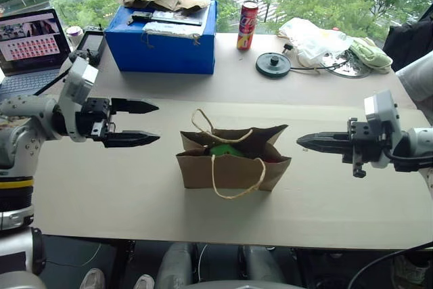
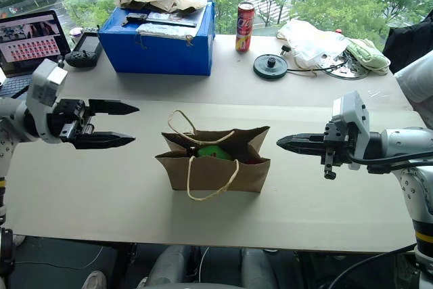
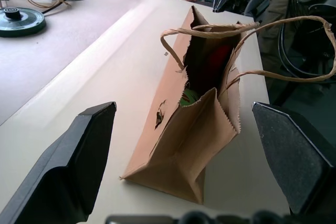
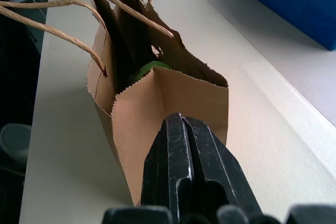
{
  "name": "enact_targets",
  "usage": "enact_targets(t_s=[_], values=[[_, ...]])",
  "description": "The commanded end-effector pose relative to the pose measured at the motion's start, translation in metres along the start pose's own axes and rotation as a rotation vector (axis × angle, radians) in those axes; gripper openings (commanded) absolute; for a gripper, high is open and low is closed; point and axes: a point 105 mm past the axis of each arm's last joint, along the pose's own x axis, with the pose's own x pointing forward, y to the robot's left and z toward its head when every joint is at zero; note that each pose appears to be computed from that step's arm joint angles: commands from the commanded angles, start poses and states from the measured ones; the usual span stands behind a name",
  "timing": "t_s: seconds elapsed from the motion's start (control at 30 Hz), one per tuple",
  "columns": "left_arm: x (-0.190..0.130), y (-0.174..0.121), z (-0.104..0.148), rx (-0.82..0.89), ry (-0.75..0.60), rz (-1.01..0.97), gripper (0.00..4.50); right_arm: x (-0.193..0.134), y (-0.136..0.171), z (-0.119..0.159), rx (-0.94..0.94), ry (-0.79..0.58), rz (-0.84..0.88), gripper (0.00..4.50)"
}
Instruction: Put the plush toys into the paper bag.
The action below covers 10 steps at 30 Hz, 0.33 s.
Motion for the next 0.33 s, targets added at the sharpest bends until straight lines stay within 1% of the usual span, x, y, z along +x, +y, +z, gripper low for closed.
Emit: enact_targets(t_s=[0.03,0.33], values=[[-0.001,-0.0066,0.0145,0.049,-0.021,0.001,4.45,-0.0013,-0.0003,0.0137,-0.066,-0.029,-0.001,0.0],[0.0032,-0.0094,0.013,0.065,-0.006,-0.022,4.45,0.0024,-0.0004,0.0129,-0.063,-0.037,0.008,0.0]])
